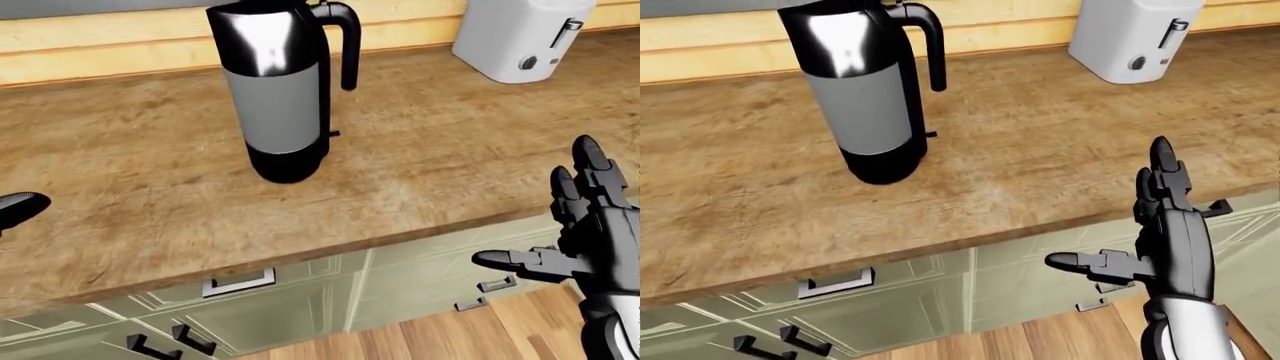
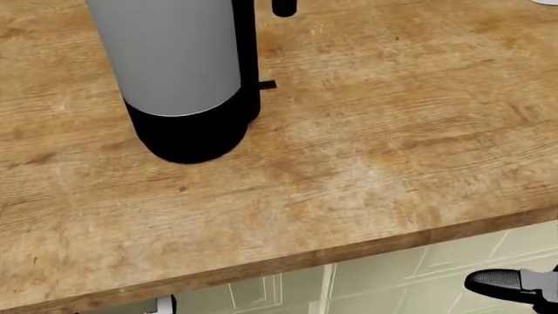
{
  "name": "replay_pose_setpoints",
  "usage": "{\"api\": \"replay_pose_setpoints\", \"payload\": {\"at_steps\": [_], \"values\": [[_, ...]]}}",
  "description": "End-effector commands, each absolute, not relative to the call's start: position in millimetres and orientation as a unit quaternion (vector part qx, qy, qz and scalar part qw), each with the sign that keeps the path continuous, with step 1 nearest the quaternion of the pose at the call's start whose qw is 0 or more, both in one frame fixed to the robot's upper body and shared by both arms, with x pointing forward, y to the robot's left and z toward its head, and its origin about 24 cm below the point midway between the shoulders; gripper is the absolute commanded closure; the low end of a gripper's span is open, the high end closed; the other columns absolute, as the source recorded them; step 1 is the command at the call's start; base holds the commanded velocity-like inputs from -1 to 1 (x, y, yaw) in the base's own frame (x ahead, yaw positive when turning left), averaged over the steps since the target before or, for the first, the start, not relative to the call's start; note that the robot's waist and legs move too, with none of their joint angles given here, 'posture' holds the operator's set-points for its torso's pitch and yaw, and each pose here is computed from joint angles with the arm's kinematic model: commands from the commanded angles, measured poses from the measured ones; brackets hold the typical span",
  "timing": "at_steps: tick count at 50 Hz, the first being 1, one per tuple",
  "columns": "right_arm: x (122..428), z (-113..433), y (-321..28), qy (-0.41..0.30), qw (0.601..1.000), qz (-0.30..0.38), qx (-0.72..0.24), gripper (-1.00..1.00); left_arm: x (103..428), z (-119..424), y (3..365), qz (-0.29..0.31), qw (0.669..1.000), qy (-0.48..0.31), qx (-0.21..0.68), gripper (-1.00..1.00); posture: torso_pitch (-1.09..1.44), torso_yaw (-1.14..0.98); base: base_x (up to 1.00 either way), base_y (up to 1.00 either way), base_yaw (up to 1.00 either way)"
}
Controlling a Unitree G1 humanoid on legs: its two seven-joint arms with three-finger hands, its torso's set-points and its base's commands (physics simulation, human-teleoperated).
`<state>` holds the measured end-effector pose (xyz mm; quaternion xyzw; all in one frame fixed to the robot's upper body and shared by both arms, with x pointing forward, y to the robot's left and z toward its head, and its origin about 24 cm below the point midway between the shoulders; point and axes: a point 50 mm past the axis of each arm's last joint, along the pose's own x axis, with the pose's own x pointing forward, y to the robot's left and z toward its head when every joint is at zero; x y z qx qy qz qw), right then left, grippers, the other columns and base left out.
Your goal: Close the lid of the electric kettle.
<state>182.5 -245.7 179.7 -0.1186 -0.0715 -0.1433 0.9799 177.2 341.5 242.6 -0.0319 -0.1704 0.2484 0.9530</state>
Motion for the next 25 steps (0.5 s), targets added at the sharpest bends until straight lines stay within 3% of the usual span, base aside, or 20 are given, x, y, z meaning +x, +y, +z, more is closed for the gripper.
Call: {"api": "replay_pose_setpoints", "payload": {"at_steps": [1, 25], "values": [[179.2, 191.4, -243.1, -0.107, 0.974, -0.145, -0.134, -1.0, 172.5, 256.4, 338.9, 0.246, 0.947, -0.206, -0.013, -1.0, -0.06, 0.0, 0.0, 0.0, 0.0], [180.1, 190.1, -243.3, -0.106, 0.975, -0.144, -0.133, -1.0, 173.4, 255.9, 337.0, 0.244, 0.948, -0.205, -0.012, -1.0, -0.3, 0.0, 0.0, 0.0, 0.0]]}}
